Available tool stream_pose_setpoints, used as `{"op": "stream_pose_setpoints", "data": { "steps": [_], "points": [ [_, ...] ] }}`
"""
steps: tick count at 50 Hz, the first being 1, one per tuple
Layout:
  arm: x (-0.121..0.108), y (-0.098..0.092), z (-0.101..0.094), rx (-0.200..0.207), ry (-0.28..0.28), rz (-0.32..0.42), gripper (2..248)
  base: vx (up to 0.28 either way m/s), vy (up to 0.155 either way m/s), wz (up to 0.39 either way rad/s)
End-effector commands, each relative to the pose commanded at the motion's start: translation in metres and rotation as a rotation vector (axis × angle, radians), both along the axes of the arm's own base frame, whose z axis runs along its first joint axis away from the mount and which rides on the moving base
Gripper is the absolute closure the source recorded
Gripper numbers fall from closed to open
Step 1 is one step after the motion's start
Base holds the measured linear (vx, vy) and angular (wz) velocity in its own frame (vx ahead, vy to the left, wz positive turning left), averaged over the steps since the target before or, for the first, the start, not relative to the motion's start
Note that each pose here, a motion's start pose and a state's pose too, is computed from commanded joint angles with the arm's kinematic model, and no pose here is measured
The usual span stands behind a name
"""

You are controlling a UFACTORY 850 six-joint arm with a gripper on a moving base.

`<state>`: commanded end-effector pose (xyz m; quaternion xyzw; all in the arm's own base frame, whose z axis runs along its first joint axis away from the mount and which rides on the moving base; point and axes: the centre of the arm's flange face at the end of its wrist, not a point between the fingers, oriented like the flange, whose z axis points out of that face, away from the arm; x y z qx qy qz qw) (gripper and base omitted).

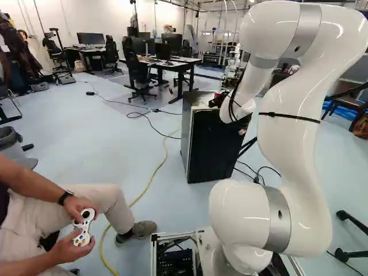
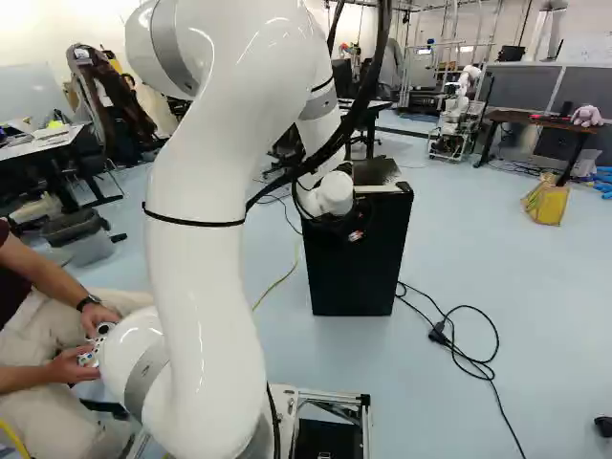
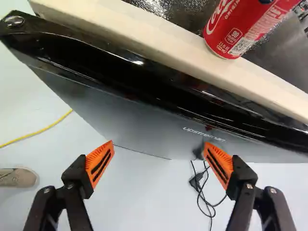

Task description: Grab a drink from the fridge

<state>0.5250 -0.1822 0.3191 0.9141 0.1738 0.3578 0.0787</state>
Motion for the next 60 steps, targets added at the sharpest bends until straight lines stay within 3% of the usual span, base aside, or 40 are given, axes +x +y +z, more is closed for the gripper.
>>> {"op": "stream_pose_setpoints", "data": {
  "steps": [39,60],
  "points": [
    [0.017,-0.001,-0.002,-0.005,-0.012,0.01,3,0.0,0.0,0.0],
    [-0.015,0.004,0.001,0.006,0.01,-0.007,3,0.0,0.0,0.0]
  ]
}}
